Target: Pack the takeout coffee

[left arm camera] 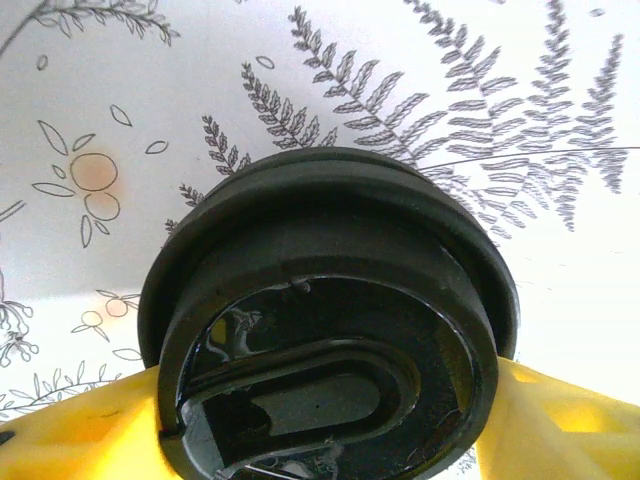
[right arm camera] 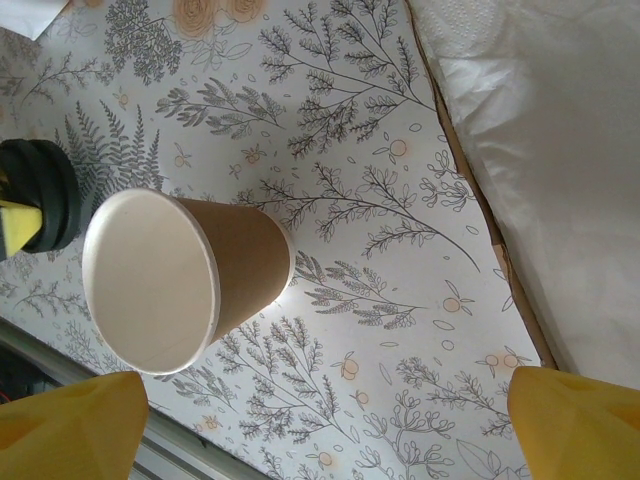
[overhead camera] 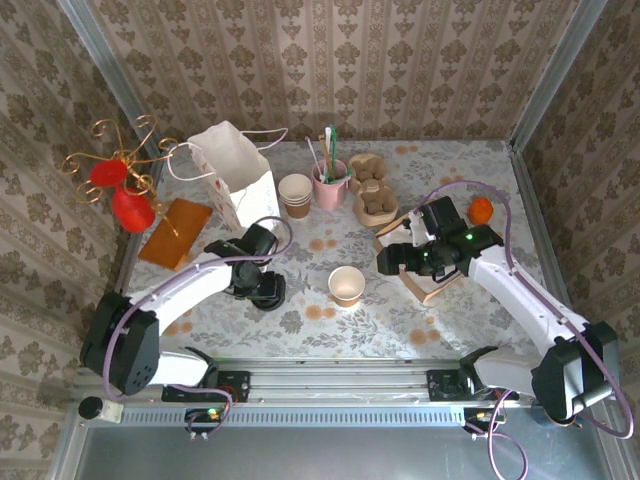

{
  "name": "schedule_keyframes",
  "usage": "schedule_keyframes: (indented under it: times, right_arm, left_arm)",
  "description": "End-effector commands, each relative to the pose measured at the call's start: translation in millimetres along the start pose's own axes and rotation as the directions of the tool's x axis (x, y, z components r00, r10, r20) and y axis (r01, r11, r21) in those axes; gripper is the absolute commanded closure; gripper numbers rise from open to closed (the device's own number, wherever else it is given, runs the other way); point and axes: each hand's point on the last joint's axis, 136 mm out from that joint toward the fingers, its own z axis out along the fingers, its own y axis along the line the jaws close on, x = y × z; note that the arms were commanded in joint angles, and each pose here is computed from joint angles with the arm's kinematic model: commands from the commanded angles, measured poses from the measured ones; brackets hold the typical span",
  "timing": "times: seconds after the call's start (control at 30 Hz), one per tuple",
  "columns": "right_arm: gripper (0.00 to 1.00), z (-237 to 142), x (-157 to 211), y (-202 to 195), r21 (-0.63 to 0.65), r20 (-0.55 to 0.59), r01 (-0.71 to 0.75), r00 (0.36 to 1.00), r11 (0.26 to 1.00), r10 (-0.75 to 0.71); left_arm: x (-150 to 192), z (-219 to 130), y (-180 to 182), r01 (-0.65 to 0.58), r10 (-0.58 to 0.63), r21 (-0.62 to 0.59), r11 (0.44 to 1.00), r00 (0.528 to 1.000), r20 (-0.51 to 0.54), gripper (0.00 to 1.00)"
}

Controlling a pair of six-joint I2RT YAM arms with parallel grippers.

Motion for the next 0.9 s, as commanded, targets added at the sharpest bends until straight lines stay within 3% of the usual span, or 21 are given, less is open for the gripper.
schedule_keyframes:
  times: [0.0, 0.4, 0.5, 0.8, 0.87]
  right_arm:
    - [0.06, -9.3, 6.5, -0.7, 0.019, 0.003, -0.004, 1.0, 1.0, 0.004]
    - [0.06, -22.0, 9.3, 2.0, 0.017, 0.015, -0.027, 1.0, 0.999, 0.027]
    - [0.06, -27.9, 10.3, 0.9, 0.033, 0.022, -0.018, 1.0, 0.999, 0.018]
    - [0.06, -23.9, 18.0, -1.7, 0.02, 0.032, -0.038, 0.999, 0.999, 0.037]
    - [0.06, -23.2, 18.2, -2.3, 0.021, 0.032, -0.036, 0.999, 0.999, 0.036]
  left_arm:
    - [-1.4, -17.1, -6.1, -0.023, 0.022, 0.042, 0.999, 1.0, 0.019, 0.37]
    - [2.0, -6.5, -16.0, -0.06, 0.063, 0.105, 0.993, 0.998, -0.022, 0.35]
    - [1.1, -3.7, -6.9, -0.102, 0.103, 0.028, 0.994, 0.993, -0.051, 0.35]
    - [0.3, 10.9, -10.8, -0.092, 0.094, 0.039, 0.995, 0.994, -0.056, 0.26]
    - [0.4, 11.2, -10.1, -0.094, 0.095, 0.03, 0.995, 0.994, -0.058, 0.19]
